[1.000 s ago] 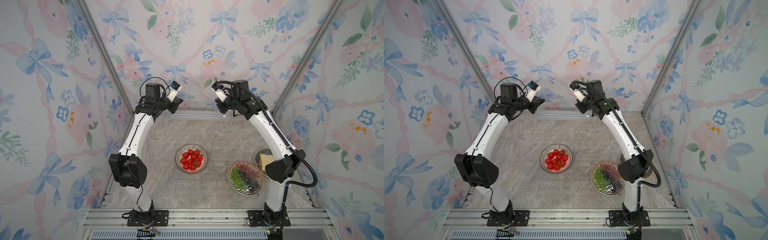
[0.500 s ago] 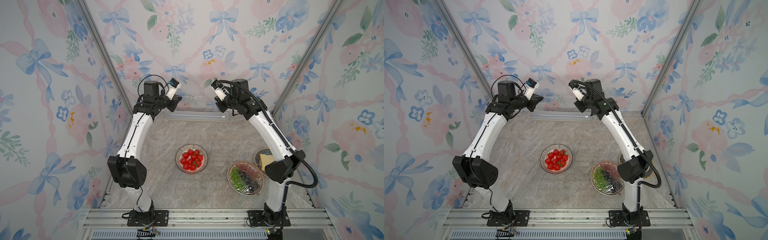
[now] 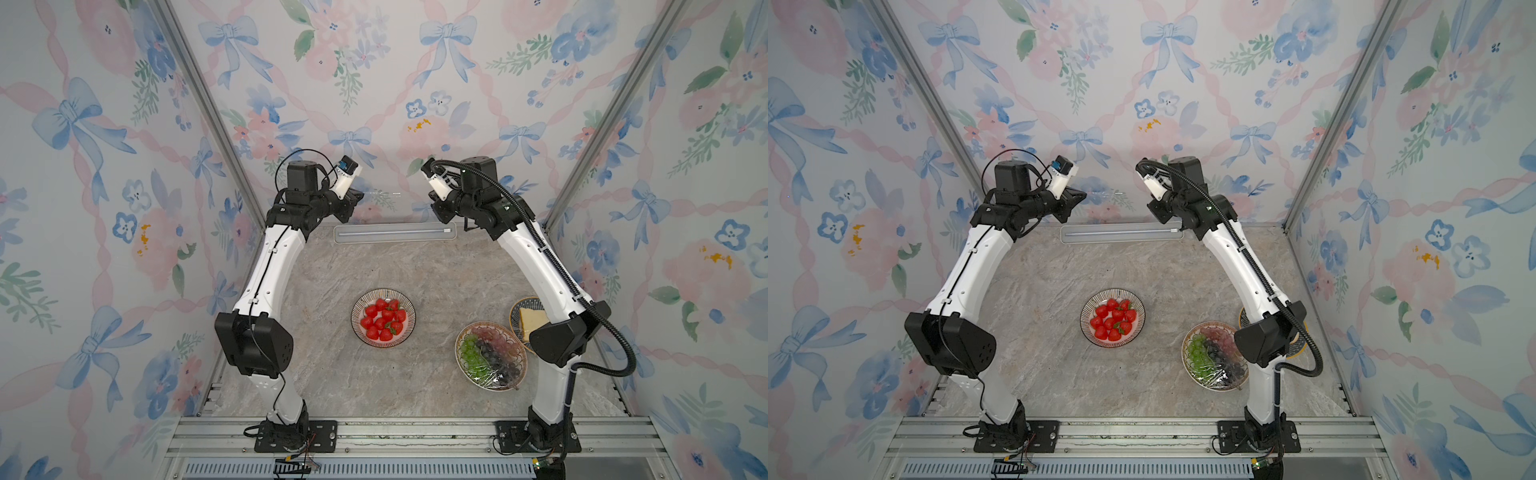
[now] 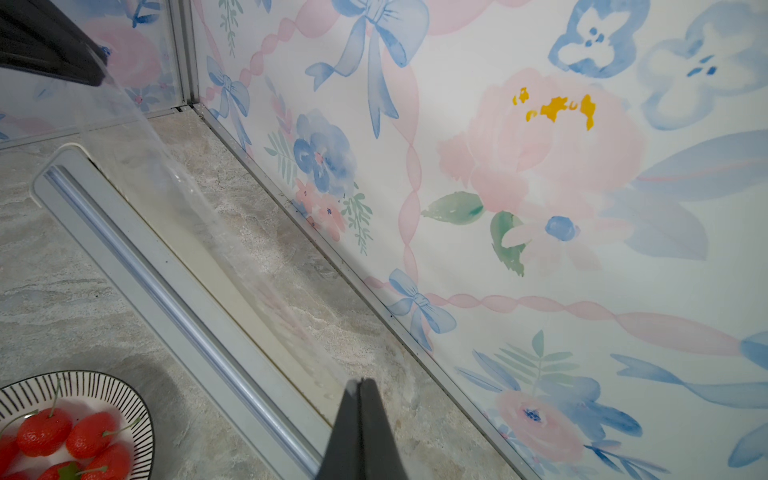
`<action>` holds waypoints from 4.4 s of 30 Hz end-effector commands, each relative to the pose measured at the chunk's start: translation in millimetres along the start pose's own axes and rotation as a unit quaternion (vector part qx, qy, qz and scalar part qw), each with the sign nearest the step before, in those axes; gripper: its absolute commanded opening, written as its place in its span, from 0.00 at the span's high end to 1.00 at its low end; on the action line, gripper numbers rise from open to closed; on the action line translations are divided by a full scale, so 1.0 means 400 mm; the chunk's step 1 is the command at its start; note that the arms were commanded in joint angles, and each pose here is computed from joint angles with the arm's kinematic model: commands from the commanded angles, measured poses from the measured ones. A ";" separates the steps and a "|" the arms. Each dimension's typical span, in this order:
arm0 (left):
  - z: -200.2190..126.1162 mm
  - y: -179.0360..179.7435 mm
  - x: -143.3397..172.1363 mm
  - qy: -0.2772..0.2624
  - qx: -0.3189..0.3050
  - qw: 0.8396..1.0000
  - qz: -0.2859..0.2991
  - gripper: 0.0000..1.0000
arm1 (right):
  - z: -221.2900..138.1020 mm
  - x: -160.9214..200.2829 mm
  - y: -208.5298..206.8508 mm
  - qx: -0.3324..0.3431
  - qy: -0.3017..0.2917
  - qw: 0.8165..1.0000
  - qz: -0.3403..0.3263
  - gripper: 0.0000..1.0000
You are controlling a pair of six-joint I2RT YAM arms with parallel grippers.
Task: Wrap the plate with plastic wrap
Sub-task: Pull the plastic wrap from the plastic wrap cutting box.
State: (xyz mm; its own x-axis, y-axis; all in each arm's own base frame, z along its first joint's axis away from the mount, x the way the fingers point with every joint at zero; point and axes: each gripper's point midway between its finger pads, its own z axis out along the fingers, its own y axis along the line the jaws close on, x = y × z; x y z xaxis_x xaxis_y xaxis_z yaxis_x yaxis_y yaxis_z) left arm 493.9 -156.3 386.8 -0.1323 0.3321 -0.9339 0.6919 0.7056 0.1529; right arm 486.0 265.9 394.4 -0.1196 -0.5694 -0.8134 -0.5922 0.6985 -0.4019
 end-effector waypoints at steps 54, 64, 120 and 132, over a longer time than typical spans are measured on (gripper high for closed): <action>-0.083 0.016 -0.092 -0.040 -0.040 0.998 0.036 1.00 | -0.029 -0.077 -0.027 0.046 -0.038 0.998 -0.019 1.00; -0.082 0.014 -0.090 -0.039 -0.039 0.998 0.036 1.00 | -0.021 -0.077 -0.024 0.046 -0.039 0.998 -0.017 1.00; -0.083 0.016 -0.089 -0.038 -0.042 0.998 0.039 1.00 | -0.016 -0.081 -0.023 0.050 -0.041 0.998 -0.020 1.00; -0.084 0.015 -0.089 -0.038 -0.042 0.998 0.039 1.00 | -0.016 -0.082 -0.022 0.050 -0.042 0.998 -0.020 1.00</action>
State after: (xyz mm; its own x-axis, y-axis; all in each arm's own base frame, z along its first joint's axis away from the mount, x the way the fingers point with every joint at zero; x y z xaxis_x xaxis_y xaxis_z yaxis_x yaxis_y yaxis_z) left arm 489.1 -150.2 399.4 -0.1132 0.3397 -0.9337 0.6642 0.7247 0.1831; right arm 488.4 275.6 397.5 -0.0896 -0.5910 -0.8017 -0.5648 0.6931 -0.4478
